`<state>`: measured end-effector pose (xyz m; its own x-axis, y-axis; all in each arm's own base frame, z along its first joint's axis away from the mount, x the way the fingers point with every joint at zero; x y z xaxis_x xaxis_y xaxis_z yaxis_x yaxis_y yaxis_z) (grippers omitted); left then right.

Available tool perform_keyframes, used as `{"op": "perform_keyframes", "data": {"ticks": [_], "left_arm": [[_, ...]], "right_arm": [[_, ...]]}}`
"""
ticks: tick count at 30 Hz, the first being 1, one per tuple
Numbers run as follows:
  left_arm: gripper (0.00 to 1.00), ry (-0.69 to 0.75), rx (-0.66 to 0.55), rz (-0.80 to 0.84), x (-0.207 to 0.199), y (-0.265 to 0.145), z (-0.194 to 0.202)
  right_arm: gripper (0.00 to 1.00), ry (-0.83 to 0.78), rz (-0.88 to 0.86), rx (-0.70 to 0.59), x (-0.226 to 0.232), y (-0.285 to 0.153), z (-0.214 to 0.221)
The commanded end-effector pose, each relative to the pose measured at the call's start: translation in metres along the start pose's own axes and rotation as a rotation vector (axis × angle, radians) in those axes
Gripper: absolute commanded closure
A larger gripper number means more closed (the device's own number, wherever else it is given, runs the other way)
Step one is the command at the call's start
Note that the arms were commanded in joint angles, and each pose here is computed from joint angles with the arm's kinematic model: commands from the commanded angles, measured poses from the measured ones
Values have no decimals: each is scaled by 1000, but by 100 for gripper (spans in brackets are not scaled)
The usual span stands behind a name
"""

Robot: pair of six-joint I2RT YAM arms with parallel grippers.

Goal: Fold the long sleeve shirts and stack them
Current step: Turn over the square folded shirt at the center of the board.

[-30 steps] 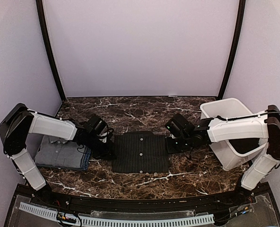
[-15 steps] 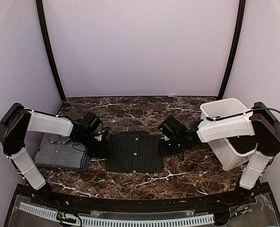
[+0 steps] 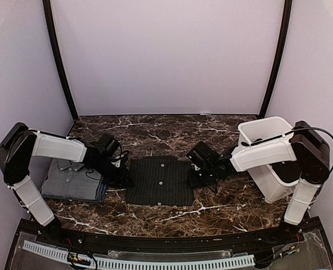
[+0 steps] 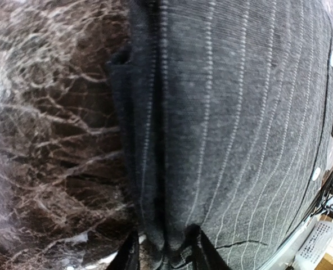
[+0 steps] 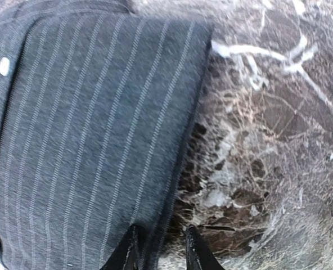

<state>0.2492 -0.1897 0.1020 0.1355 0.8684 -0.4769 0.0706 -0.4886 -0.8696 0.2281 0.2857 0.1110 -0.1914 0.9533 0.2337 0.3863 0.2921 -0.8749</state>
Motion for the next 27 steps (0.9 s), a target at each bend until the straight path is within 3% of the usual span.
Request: {"op": "perform_keyframes", "data": {"ticks": [1, 4, 10, 14, 21, 27], "left_arm": [[62, -20, 3, -44, 11, 1, 8], [56, -22, 14, -37, 11, 8, 13], [53, -37, 53, -74, 9, 24, 28], [62, -89, 66, -79, 13, 32, 37], [98, -63, 20, -89, 1, 14, 25], [100, 34, -31, -96, -19, -24, 5]], "right_arm": [[74, 11, 22, 17, -9, 7, 9], [74, 13, 23, 15, -10, 6, 9], [74, 13, 24, 18, -11, 7, 11], [74, 14, 17, 24, -11, 10, 12], [75, 12, 8, 20, -10, 8, 11], [75, 7, -27, 25, -3, 11, 10]]}}
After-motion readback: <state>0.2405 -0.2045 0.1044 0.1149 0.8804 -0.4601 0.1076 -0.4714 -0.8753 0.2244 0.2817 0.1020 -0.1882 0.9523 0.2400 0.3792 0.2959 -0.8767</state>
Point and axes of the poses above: each gripper's point midway between its finger pads, its own y axis out along the fingers, its own x axis along the line the jaws close on, z = x × y, the point moved 9 cm from there along -y, back along the fingers, and after that the axes turned 4 degrees about y, right-handed, at the moved point
